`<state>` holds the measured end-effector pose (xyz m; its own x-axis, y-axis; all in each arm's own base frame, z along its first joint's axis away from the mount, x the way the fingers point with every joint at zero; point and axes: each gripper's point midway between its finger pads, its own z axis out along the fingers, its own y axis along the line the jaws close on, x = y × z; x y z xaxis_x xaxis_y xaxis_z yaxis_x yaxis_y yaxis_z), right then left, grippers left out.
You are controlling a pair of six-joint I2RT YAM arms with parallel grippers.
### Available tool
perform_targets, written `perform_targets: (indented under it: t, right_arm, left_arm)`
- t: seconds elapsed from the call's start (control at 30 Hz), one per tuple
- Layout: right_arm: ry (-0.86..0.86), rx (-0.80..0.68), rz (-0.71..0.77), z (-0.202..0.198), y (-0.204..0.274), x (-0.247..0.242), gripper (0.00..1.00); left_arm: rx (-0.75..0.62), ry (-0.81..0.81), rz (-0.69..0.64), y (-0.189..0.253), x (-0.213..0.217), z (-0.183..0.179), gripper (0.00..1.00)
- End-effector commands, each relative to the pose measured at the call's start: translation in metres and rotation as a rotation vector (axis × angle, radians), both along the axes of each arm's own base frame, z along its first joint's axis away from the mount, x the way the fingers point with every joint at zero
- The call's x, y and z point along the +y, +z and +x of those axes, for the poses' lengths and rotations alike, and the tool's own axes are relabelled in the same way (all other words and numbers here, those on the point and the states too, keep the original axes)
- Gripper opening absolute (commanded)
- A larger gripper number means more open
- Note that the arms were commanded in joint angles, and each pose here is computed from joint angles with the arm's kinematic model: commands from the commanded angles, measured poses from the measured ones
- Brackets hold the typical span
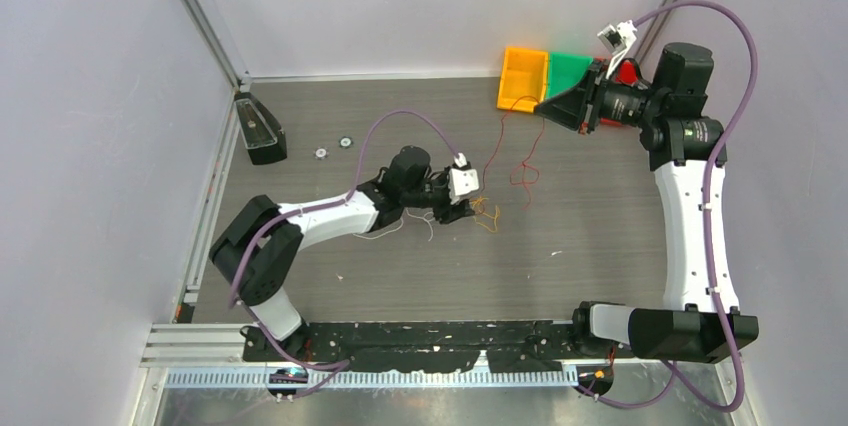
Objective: Untangle the cables
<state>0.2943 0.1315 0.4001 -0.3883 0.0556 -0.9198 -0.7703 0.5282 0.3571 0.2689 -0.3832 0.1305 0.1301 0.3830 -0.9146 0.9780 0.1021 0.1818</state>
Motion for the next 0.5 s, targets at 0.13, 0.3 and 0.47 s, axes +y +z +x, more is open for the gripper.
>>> perform_targets:
  t: [0.13, 0.3, 0.47]
  right_arm:
    - [0.009, -0.116, 0.008, -0.012, 0.039, 0.002, 0.05]
    - [-0.064, -0.102, -0.044, 0.006, 0.019, -0.01, 0.06]
    - [-0.101, -0.052, -0.084, 0.022, -0.013, -0.019, 0.05]
  left_arm:
    - [-0.002, -0.025, -0.105, 0.028, -0.032, 0.015, 0.25]
    - [-0.035, -0.172, -0.332, 0.141, -0.037, -0.03, 0.0]
    - [-0.091, -0.166, -0.672, 0.306, -0.013, -0.052, 0.0]
